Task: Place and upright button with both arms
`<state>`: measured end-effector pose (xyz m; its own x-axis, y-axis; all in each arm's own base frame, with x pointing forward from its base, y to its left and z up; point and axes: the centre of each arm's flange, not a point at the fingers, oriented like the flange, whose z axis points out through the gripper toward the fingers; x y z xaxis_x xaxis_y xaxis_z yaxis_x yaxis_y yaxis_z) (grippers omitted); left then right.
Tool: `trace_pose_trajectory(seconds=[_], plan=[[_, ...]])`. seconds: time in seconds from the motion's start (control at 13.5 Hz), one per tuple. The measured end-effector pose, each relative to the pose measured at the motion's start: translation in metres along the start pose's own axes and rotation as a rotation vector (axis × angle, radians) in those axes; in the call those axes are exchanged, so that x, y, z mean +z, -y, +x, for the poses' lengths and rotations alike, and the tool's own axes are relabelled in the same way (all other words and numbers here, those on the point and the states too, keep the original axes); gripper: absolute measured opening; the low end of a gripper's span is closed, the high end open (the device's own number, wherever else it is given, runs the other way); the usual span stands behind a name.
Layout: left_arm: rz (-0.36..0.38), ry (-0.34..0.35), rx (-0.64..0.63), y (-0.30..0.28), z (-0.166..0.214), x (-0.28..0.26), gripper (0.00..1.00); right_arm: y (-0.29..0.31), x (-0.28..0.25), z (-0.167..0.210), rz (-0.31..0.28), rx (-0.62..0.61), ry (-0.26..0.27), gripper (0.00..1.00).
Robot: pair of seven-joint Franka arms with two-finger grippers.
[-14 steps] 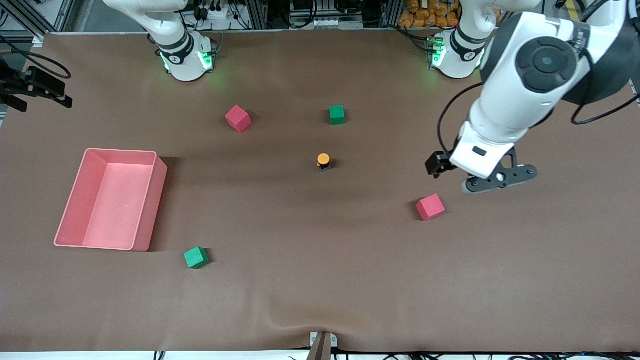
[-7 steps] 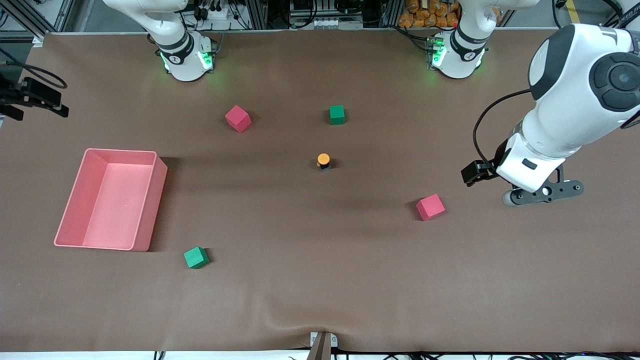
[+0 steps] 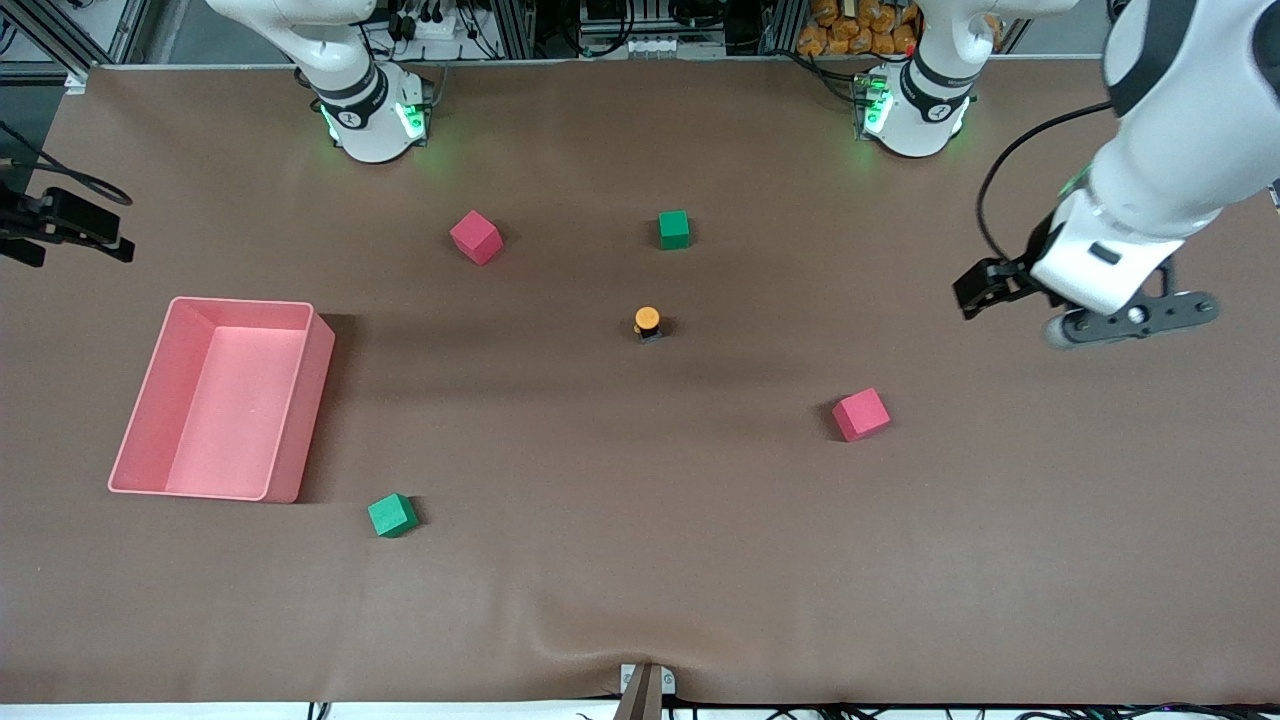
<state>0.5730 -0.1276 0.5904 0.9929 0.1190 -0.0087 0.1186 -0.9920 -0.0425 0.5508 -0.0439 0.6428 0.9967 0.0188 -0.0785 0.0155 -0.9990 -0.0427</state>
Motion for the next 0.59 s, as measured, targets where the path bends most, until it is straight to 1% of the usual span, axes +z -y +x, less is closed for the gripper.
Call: trace_pose_trajectory(seconds=[0.15, 0.3, 0.59], plan=[[0.001, 0.003, 0.014, 0.032, 0.006, 0.0, 1.0, -0.001, 0.0, 0.0, 0.0, 0.003, -0.001, 1.0], [-0.002, 0.003, 0.025, 0.047, 0.005, -0.002, 1.0, -0.001, -0.001, 0.0, 0.0, 0.002, -0.002, 1.0], [-0.015, -0.002, 0.042, 0.047, -0.027, -0.015, 1.0, -0.001, -0.001, 0.0, 0.0, 0.002, -0.003, 1.0]])
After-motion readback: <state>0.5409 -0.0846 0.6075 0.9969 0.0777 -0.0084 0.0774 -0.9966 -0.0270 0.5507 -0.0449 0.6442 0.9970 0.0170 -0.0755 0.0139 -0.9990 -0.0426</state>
